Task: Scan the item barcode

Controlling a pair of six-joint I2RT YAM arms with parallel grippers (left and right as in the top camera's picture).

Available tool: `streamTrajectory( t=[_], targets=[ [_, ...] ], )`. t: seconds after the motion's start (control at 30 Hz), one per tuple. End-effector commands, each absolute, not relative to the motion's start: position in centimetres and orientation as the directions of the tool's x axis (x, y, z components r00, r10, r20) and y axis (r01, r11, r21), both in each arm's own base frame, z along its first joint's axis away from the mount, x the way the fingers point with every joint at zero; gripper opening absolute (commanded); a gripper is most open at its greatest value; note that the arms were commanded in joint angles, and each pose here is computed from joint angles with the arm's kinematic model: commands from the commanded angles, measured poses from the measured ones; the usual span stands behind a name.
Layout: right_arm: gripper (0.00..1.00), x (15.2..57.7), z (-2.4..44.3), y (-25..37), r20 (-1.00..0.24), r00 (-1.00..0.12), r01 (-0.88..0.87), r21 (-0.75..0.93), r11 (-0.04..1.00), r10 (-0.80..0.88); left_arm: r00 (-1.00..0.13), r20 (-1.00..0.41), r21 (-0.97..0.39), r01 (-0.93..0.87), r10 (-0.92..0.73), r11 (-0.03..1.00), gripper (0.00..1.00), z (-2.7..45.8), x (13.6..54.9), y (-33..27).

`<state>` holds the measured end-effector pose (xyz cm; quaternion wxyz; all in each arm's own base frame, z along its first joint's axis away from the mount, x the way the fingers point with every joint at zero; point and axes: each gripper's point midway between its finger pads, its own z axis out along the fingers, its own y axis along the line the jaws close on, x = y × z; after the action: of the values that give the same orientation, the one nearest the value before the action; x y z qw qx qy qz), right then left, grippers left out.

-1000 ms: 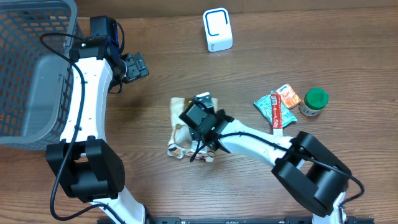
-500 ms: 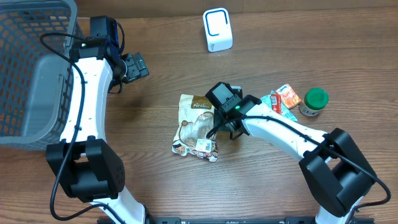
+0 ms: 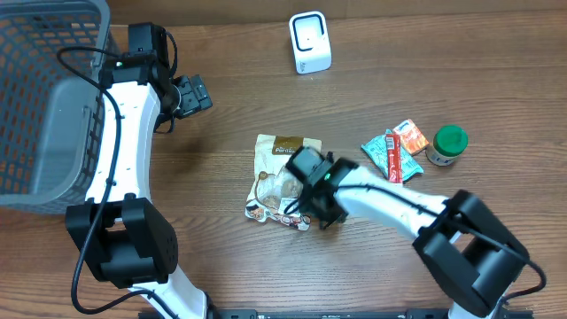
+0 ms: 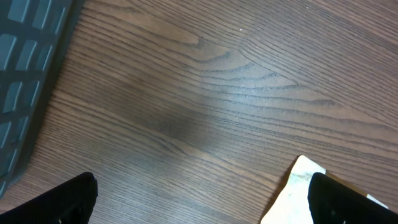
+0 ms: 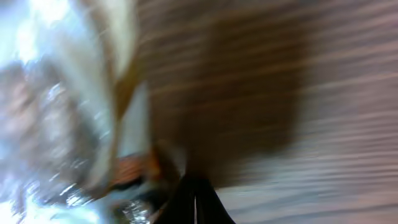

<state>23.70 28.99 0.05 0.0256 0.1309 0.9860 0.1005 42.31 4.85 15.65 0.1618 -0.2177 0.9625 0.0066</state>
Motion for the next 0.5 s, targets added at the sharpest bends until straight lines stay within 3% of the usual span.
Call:
streamTrajectory(
  t=[0.0,0.37,0.47],
  targets=[
    [0.04,21.6,1.3,32.7,0.040,-0.966,0.254,0.323,0.912,0.255,-0.857,-0.312,-0.047,-0.417,-0.410,0.908,1.00,15.4,42.4,5.0],
    [0.04,20.7,5.3,38.1,-0.080,-0.979,-0.202,0.537,0.819,-0.189,-0.857,-0.312,-0.047,-0.417,-0.410,0.908,1.00,15.4,42.4,5.0],
    [0.09,22.5,7.4,37.6,-0.145,-0.954,-0.297,0.565,0.770,-0.261,-0.857,-0.312,-0.047,-0.417,-0.410,0.908,1.00,15.4,42.4,5.0]
  ],
)
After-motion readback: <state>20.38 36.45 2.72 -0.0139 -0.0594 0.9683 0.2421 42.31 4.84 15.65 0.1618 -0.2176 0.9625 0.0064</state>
